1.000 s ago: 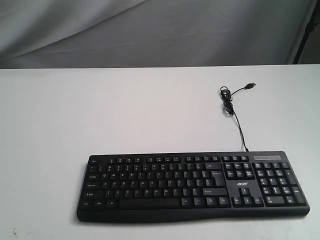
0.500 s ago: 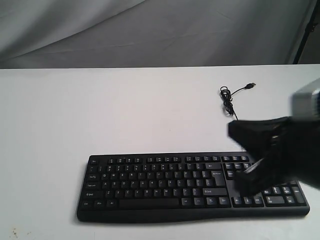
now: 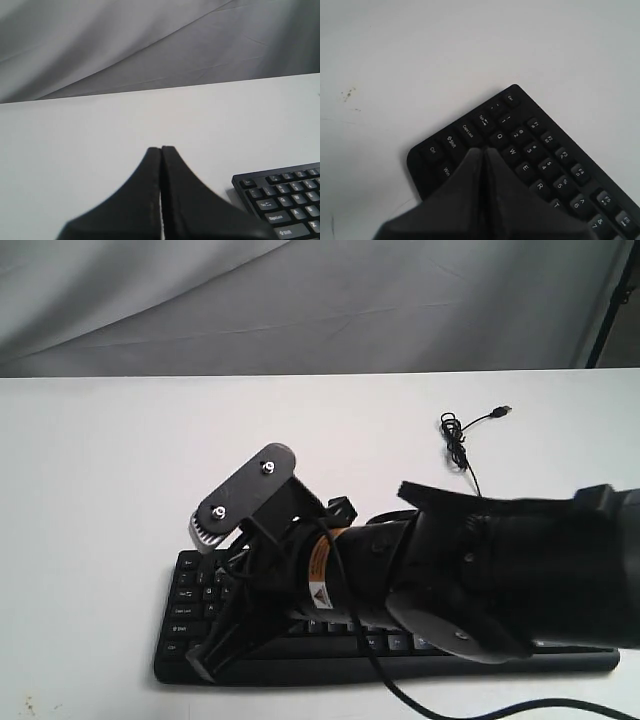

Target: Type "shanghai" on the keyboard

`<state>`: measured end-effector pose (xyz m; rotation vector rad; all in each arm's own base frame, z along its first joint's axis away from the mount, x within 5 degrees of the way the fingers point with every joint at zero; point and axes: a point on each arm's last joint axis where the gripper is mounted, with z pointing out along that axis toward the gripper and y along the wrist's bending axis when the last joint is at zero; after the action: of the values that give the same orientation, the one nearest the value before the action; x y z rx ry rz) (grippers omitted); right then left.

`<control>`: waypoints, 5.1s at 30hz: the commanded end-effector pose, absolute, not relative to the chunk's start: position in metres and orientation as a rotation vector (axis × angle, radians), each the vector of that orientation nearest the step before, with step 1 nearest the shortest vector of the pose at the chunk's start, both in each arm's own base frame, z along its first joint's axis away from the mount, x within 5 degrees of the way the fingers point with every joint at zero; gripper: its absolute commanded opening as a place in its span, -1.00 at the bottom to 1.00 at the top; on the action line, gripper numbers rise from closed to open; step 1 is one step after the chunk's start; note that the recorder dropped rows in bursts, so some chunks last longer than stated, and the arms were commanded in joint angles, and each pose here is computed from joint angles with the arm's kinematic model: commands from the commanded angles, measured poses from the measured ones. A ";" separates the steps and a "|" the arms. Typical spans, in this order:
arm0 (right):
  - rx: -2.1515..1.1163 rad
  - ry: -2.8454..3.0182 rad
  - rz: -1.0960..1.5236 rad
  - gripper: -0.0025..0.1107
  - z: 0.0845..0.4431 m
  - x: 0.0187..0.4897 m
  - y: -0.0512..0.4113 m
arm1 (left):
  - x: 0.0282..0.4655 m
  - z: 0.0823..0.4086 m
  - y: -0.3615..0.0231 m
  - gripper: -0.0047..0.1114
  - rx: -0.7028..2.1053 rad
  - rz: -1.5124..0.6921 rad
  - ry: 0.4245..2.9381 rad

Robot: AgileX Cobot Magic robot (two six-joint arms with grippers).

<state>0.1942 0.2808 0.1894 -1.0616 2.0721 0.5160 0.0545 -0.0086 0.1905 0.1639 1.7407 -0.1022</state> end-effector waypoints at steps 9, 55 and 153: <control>-1.125 2.139 0.433 -0.96 0.163 0.222 0.318 | 0.054 0.190 -0.009 -0.92 0.167 -0.103 1.735; -1.242 2.163 0.356 -0.96 0.114 0.231 0.319 | 0.054 0.190 -0.009 -0.92 0.167 -0.103 1.735; -1.269 2.128 0.347 -0.96 0.135 0.228 0.333 | 0.054 0.190 -0.009 -0.92 0.167 -0.103 1.735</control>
<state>0.2272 0.3298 0.1382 -1.2568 2.1291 0.3528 0.0545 -0.0086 0.1905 0.1639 1.7407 -0.1022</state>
